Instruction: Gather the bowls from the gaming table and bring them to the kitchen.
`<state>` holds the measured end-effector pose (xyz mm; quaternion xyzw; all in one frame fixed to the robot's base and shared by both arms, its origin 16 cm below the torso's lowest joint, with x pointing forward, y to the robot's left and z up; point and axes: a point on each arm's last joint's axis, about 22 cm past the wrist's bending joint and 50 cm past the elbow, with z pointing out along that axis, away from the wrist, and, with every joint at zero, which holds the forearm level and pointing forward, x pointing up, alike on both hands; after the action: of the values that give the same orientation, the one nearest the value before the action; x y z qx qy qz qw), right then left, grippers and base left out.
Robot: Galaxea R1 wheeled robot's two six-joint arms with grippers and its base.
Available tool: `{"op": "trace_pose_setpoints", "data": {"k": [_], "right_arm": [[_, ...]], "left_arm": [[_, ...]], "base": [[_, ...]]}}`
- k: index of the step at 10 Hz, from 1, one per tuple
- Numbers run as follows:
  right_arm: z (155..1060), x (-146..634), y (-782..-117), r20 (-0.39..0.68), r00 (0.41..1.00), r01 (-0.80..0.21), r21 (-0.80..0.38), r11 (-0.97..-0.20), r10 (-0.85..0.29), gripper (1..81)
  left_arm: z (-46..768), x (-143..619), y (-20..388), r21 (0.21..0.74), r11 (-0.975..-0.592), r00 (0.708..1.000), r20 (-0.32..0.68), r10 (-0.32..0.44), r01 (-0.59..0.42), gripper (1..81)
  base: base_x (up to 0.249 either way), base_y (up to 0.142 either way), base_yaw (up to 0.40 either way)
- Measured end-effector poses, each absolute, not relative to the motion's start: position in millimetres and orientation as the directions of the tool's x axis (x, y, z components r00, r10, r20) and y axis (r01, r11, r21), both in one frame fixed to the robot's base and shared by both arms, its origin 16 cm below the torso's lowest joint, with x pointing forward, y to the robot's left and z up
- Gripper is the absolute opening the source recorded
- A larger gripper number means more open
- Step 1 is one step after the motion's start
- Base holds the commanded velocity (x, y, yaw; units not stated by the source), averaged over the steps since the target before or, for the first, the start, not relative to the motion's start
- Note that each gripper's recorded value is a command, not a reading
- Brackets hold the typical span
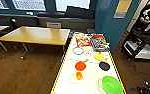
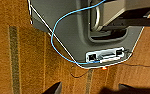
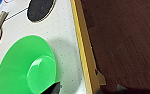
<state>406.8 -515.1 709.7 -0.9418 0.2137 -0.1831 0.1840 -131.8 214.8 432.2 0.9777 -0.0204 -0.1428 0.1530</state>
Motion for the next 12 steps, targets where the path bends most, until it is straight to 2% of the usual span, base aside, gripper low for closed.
{"op": "trace_pose_setpoints", "data": {"k": [4,7,12], "right_arm": [[707.9,433.9,-496.9,0.25,0.821,-0.363,-0.464,-0.808,-0.513,81.1],[697.3,443.9,-465.7,0.226,0.831,-0.351,-0.496,-0.794,-0.509,81.1],[659.7,440.0,-437.5,0.18,0.835,-0.377,-0.5,-0.78,-0.519,81.1]], "left_arm": [[426.3,-109.8,198.8,0.323,-0.946,0.964,-0.253,-0.086,0.0,81.1],[426.2,-107.3,190.2,0.332,-0.943,0.963,-0.254,-0.088,0.001,81.1],[422.7,-107.7,203.2,0.299,-0.954,0.962,-0.256,-0.09,-0.009,81.1]], "base": [[0.0,0.0,0.0],[0.0,0.0,0.0],[0.0,0.0,0.0]]}}
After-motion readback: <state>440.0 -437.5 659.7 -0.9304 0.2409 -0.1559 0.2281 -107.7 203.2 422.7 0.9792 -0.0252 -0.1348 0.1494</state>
